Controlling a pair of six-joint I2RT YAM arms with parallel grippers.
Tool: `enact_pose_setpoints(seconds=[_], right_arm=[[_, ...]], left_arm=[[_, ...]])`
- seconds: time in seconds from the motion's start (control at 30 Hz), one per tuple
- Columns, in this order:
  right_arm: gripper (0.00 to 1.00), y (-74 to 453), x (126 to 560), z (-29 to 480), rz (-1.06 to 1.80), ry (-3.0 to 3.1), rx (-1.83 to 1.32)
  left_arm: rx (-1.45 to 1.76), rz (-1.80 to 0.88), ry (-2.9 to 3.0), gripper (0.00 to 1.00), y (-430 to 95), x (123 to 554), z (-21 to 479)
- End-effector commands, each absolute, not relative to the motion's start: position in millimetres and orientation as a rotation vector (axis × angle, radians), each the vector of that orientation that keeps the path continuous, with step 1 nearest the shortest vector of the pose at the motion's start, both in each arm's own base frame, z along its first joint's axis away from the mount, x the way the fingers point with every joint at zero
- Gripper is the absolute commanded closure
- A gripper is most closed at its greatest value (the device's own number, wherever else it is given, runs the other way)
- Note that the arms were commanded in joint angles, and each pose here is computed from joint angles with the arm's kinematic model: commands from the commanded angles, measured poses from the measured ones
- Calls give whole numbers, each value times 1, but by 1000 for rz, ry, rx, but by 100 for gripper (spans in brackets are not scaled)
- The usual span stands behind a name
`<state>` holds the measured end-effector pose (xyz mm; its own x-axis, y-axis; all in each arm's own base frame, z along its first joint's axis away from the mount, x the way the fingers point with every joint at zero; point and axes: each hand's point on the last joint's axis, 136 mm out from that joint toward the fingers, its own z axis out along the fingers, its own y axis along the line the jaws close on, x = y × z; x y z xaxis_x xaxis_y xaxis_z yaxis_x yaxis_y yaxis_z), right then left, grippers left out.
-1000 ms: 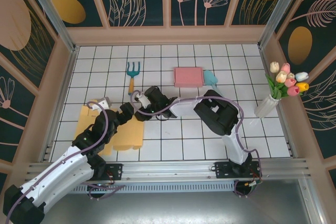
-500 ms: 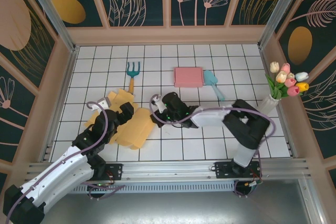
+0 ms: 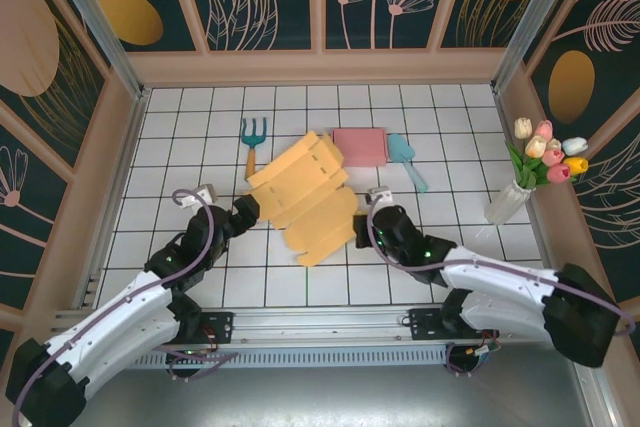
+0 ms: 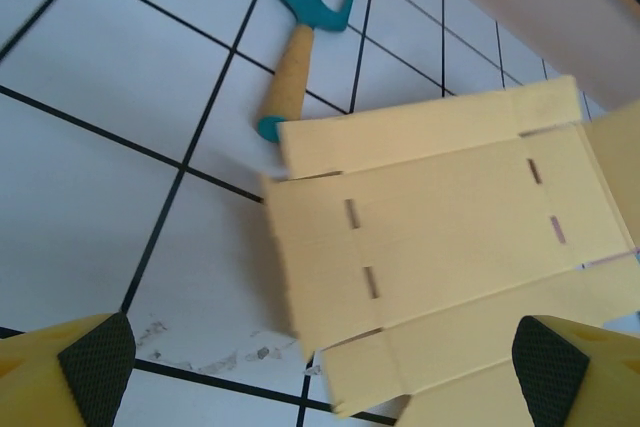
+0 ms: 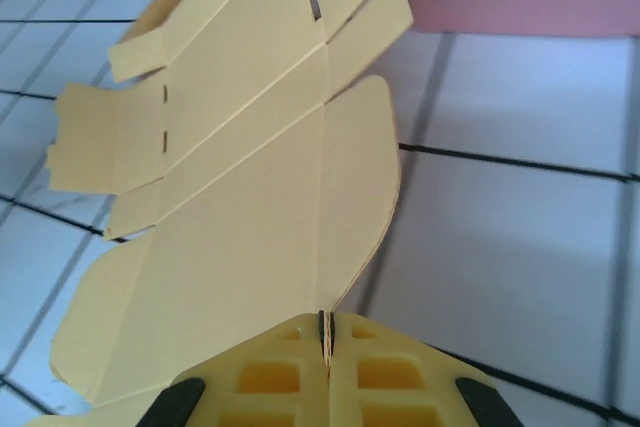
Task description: Fold the paper box
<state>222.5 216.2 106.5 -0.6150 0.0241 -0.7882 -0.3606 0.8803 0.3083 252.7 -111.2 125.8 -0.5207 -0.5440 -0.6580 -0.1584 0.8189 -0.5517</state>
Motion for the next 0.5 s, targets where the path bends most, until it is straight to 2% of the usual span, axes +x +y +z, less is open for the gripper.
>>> enact_pose_setpoints(seconds=[0.0, 0.1, 0.2, 0.47], right_arm=[[88, 186, 220, 87, 485, 2208, -111], [69, 180, 220, 83, 445, 2222, -103], [60, 180, 224, 95, 419, 2208, -106], [58, 198, 234, 136, 454, 2144, -167]], left_arm=[[-504, -610, 2104, 1, -126, 258, 120], [-489, -602, 2144, 2, -133, 262, 110], [-469, -582, 2179, 2, -138, 266, 101], [-368, -569, 2216, 2, -158, 282, 83]])
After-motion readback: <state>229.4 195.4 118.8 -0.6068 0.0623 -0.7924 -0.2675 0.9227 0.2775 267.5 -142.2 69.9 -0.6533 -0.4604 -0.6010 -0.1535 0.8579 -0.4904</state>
